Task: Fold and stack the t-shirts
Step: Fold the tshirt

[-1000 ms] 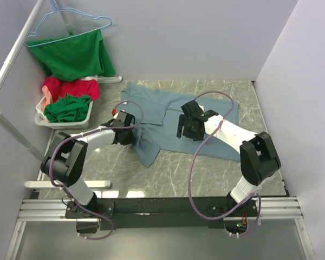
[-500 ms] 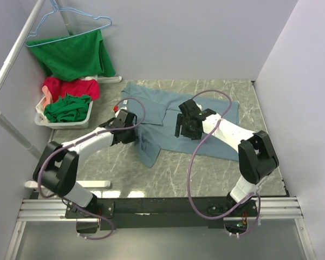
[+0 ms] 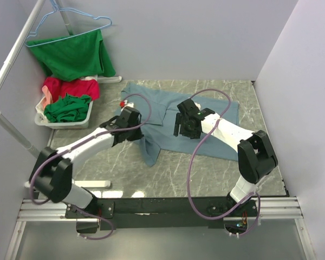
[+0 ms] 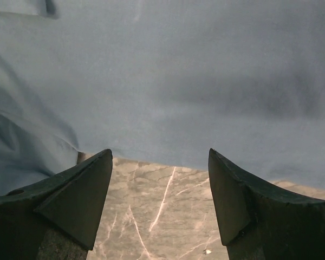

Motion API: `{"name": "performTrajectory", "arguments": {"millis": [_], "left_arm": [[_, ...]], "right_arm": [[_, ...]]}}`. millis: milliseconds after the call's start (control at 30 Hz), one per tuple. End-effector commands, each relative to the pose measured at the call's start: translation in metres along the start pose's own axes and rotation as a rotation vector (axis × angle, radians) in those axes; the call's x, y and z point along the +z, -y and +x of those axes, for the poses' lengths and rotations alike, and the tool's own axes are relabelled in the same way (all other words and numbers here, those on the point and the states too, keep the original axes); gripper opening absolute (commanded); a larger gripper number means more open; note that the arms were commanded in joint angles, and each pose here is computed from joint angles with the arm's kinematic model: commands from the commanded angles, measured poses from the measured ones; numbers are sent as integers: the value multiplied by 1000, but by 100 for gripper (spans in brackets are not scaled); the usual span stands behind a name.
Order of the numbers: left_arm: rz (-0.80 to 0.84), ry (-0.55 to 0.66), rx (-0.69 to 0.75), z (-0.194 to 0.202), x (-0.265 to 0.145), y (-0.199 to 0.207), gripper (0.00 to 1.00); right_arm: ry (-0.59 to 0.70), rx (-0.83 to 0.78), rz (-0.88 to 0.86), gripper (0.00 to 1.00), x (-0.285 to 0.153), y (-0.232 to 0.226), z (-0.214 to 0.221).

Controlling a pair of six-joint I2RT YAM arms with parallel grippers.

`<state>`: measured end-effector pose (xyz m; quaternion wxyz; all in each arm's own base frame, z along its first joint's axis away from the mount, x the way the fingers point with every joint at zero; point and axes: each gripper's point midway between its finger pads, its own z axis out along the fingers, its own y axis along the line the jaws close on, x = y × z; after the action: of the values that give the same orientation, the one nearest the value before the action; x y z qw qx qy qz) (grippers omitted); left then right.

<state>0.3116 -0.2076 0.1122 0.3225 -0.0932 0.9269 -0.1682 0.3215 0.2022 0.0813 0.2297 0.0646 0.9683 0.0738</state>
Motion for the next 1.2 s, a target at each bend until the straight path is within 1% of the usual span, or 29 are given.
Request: {"name": "performTrajectory", "arguments": {"millis": [0, 133, 200, 233, 300, 333, 467, 567, 733, 900, 1000, 1167], "left_arm": [[98, -29, 104, 1, 19, 37, 1], [83, -53, 135, 8, 41, 44, 1], [48, -73, 142, 11, 52, 42, 1], [19, -57, 149, 9, 54, 40, 2], [1, -39, 153, 4, 52, 40, 3], [-6, -17, 157, 1, 49, 41, 6], [29, 65, 157, -17, 25, 46, 11], [45, 105, 168, -26, 12, 47, 15], [19, 126, 181, -31, 5, 42, 22], [-2, 109, 204, -26, 14, 37, 28], [-15, 98, 211, -23, 19, 35, 30], [-37, 125, 203, -26, 19, 29, 32]], "right_arm": [[48, 11, 11, 78, -10, -2, -12], [46, 9, 16, 78, -8, -1, -11], [39, 5, 20, 78, -7, 0, -10], [42, 4, 18, 78, -7, -1, -11], [41, 1, 23, 78, -6, 0, -11], [41, 0, 20, 78, -7, -1, -11], [33, -1, 21, 78, -2, -2, -10], [27, 4, 18, 78, -1, -3, -9], [24, 2, 13, 77, 0, -3, -8], [24, -2, 15, 78, -1, -3, -8], [24, -2, 15, 78, -1, -3, -8], [21, -1, 19, 78, 0, -2, -7]]}}
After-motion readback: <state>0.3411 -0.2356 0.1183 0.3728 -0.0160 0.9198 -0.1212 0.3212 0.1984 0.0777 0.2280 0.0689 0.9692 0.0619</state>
